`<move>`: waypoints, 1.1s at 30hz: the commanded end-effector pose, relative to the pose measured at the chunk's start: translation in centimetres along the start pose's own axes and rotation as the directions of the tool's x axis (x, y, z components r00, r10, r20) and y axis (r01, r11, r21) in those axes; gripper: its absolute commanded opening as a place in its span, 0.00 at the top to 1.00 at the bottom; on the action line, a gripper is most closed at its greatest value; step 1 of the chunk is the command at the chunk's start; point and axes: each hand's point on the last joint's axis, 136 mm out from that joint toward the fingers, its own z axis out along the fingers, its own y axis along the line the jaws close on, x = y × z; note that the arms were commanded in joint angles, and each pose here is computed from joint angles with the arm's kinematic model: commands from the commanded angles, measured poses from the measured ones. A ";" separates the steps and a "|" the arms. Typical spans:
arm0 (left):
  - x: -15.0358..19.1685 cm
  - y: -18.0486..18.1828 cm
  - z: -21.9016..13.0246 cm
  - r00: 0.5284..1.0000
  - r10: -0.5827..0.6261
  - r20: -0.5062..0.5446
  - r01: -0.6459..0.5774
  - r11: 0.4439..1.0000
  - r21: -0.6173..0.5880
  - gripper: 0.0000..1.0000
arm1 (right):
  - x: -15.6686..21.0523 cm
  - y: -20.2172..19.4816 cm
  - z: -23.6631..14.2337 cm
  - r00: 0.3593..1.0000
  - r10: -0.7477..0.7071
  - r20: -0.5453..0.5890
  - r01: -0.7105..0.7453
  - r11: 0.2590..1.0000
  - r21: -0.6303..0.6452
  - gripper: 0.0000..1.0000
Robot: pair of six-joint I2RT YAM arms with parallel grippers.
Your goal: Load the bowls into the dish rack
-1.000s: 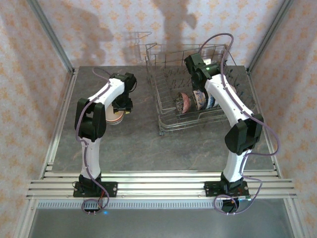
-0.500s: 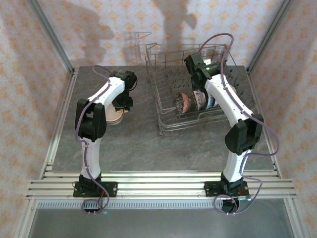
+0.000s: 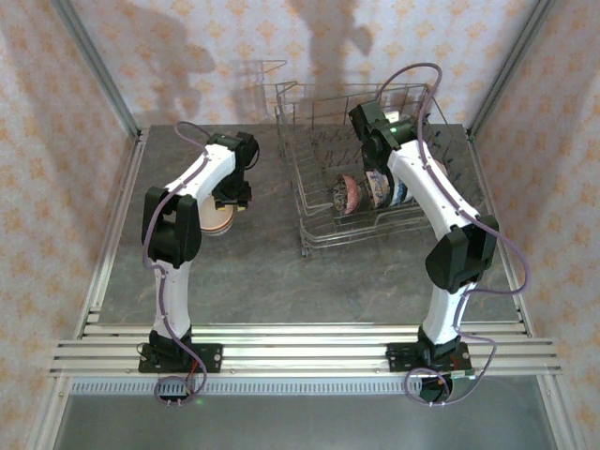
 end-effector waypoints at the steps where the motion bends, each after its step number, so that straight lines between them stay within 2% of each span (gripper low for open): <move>1: -0.4 1.0 -2.2 0.999 -0.001 0.048 0.002 1.000 -0.016 0.64 | -0.1 -1.1 -0.7 1.000 0.011 0.015 -0.011 1.000 0.017 0.13; 3: -0.6 0.9 -2.4 0.998 -0.005 0.058 0.005 1.000 -0.003 0.69 | -0.1 -1.1 -0.7 1.000 0.011 0.014 -0.011 1.000 0.017 0.13; 8: -0.6 0.8 -2.5 0.998 -0.001 0.057 0.001 1.000 0.005 0.73 | 0.0 -1.1 -0.6 1.000 0.015 0.012 -0.015 1.000 0.020 0.13; 15: -0.8 0.8 -3.0 0.997 -0.002 0.071 0.001 1.000 0.015 0.67 | 0.0 -0.9 -0.4 1.000 0.014 0.008 -0.014 1.000 0.015 0.13; 28: -0.5 1.3 -2.2 0.999 0.003 0.047 -0.003 1.000 0.011 0.87 | -0.1 -0.8 -0.4 1.000 0.007 0.008 -0.008 1.000 0.014 0.13; 33: -0.6 1.3 -2.9 0.998 0.002 0.058 -0.003 1.000 0.021 0.88 | -0.3 -0.8 -0.4 1.000 0.008 0.011 -0.008 1.000 0.014 0.13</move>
